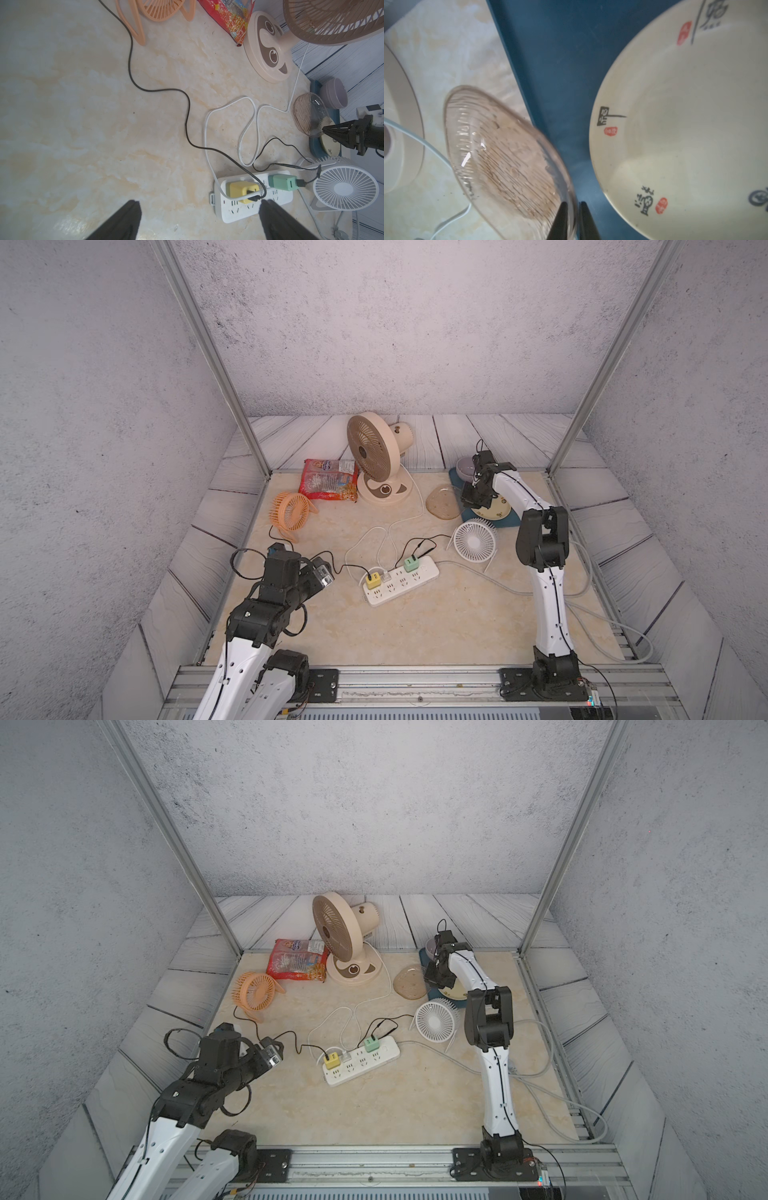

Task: Unplug the desk fan from the power strip
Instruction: Place the distractor at the center of the board.

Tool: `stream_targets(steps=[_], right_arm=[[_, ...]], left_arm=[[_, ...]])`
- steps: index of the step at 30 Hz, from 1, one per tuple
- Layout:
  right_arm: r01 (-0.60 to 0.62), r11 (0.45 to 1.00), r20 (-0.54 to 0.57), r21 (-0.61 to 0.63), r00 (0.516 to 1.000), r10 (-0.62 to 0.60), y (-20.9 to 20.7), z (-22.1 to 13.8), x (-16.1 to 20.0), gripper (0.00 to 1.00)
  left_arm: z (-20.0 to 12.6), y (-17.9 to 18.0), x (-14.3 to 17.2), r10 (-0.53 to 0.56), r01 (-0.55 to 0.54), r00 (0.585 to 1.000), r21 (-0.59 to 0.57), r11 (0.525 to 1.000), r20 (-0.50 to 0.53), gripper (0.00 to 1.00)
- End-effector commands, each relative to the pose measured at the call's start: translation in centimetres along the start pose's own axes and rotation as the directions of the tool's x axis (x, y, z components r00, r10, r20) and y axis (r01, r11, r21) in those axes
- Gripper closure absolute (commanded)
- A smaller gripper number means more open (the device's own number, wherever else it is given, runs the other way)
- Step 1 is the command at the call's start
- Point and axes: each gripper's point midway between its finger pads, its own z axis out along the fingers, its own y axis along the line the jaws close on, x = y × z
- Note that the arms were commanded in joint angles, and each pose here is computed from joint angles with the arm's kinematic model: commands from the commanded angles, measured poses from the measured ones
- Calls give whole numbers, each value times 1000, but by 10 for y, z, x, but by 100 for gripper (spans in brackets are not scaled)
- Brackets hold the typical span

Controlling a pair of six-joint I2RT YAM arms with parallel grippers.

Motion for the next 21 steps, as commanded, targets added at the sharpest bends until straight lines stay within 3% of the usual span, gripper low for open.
stream_targets(steps=[1, 5, 10, 16, 21], right_arm=[[35, 999, 29, 7, 999, -35, 3, -13, -8, 72], [59, 998, 57, 9, 997, -60, 8, -39, -12, 57], [82, 996, 145, -24, 986, -78, 17, -101, -12, 42], [148, 982, 195, -121, 973, -122, 40, -159, 16, 37], [292, 940, 185, -175, 948, -260, 68, -197, 70, 33]], left_arm=[[-10, 1, -4, -14, 14, 1000, -4, 1000, 24, 3], [-12, 3, -5, -25, 25, 999, -11, 1000, 35, 3], [-12, 6, -6, -69, 70, 996, -10, 997, 58, 2], [-12, 11, 0, -135, 134, 988, 17, 991, 76, 3], [-6, 17, 17, -195, 193, 980, 47, 980, 38, 4]])
